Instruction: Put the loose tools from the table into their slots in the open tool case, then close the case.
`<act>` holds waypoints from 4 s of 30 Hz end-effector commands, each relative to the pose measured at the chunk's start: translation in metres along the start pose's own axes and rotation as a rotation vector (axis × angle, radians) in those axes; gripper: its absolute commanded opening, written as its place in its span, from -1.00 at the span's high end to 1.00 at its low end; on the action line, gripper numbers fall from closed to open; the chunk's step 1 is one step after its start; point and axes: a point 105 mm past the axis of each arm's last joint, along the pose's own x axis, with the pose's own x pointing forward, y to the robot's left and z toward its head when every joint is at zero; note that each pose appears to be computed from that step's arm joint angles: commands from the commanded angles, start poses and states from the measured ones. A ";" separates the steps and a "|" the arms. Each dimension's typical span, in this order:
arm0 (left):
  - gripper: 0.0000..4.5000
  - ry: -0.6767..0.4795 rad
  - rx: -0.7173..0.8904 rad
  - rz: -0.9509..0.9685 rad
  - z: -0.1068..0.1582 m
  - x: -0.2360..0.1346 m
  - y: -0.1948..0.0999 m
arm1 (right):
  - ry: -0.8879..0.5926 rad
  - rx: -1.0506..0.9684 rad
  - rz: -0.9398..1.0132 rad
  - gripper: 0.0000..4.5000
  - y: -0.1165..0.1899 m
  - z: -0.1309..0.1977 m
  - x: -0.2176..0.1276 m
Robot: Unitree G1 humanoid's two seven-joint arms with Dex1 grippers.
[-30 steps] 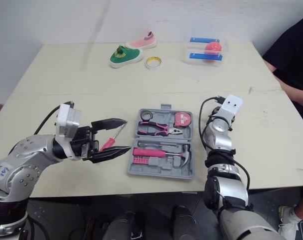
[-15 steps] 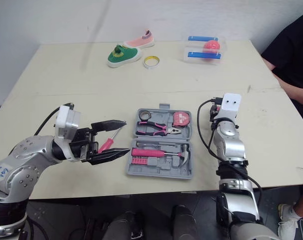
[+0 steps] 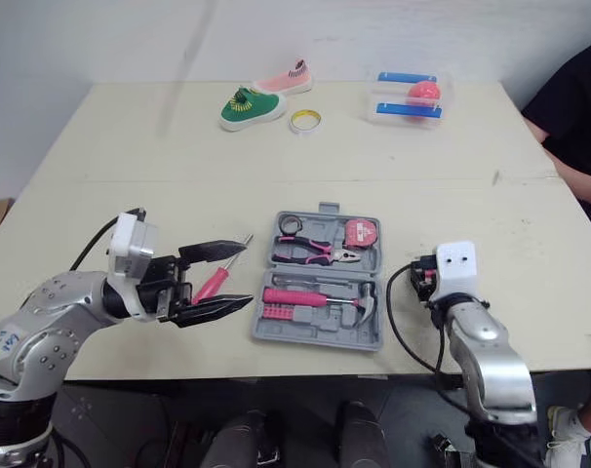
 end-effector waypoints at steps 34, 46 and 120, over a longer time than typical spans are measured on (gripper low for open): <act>-1.00 0.000 0.076 -0.018 -0.007 -0.015 0.001 | -0.058 -0.321 0.835 -0.97 -0.114 0.013 -0.026; -1.00 0.003 0.082 -0.009 0.003 -0.009 -0.003 | 0.086 -0.516 1.108 -0.97 -0.061 0.004 0.008; -1.00 0.142 0.183 -0.065 -0.027 -0.017 -0.002 | 0.180 -0.742 1.198 0.66 0.116 0.056 -0.063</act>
